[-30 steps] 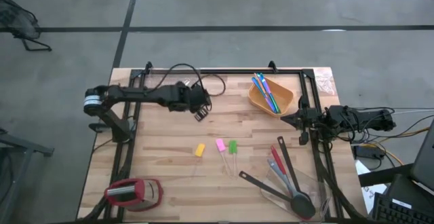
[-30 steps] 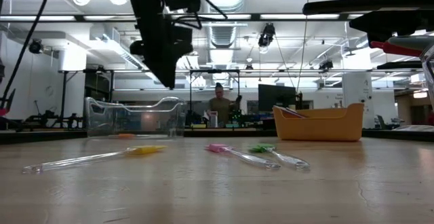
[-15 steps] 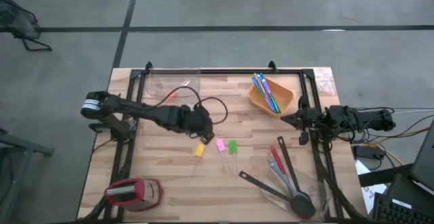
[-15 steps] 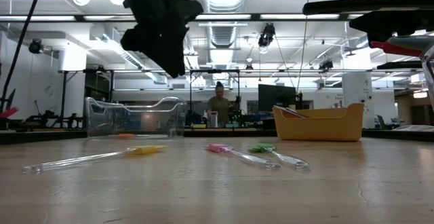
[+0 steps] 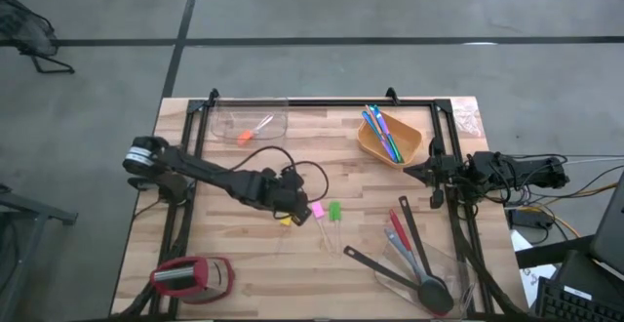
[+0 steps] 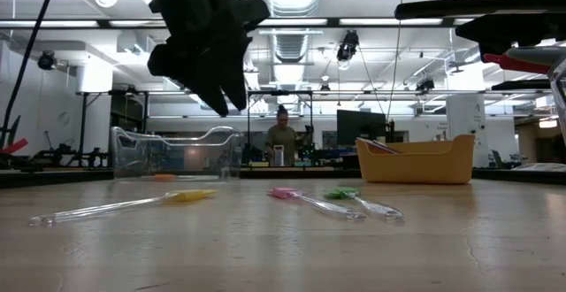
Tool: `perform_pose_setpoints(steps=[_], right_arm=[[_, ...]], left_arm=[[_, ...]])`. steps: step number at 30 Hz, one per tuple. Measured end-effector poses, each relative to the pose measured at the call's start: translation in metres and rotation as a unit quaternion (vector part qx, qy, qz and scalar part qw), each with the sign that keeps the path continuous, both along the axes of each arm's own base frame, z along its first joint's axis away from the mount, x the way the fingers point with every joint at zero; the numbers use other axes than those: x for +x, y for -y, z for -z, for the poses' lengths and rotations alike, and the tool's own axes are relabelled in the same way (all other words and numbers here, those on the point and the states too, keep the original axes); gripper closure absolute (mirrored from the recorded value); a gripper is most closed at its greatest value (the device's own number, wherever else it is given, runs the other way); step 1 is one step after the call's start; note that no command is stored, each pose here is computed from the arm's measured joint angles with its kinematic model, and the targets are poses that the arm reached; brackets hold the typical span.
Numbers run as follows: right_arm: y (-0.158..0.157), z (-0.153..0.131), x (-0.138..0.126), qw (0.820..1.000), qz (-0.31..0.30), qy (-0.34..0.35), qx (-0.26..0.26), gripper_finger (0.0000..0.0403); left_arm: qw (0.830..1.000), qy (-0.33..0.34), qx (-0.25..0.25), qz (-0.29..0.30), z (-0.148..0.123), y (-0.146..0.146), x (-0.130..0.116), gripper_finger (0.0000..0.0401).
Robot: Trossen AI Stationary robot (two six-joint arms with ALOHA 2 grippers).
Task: Pick & Place Kitchen Items
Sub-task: Put the yellow spatula into the top transparent bin
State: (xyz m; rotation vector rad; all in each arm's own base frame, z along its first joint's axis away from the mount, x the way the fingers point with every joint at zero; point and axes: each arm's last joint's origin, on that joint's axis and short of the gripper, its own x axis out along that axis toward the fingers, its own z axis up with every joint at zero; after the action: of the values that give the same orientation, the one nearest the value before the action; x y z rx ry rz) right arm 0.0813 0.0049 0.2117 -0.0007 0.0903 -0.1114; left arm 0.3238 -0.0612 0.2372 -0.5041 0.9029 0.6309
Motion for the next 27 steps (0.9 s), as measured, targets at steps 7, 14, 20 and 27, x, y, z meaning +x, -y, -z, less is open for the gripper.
perform_pose_setpoints(steps=[7, 14, 20, 27], right_arm=[[0.000, 0.000, 0.000, 1.000, 0.000, 0.000, 0.000, 0.0394], [0.000, 0.000, 0.000, 1.000, 0.000, 0.000, 0.000, 0.0394], [0.000, 0.000, 0.000, 1.000, 0.000, 0.000, 0.000, 0.0394], [0.000, 0.000, 0.000, 1.000, 0.000, 0.000, 0.000, 0.0394]], left_arm=[[0.999, -0.010, -0.036, -0.009, 0.010, 0.010, 0.003, 0.0149], [0.996, -0.049, -0.073, -0.011, 0.037, 0.030, 0.007, 0.0148], [0.990, -0.090, -0.105, -0.019, 0.059, 0.036, 0.011, 0.0148], [0.988, -0.114, -0.100, -0.036, 0.070, 0.036, 0.011, 0.0148]])
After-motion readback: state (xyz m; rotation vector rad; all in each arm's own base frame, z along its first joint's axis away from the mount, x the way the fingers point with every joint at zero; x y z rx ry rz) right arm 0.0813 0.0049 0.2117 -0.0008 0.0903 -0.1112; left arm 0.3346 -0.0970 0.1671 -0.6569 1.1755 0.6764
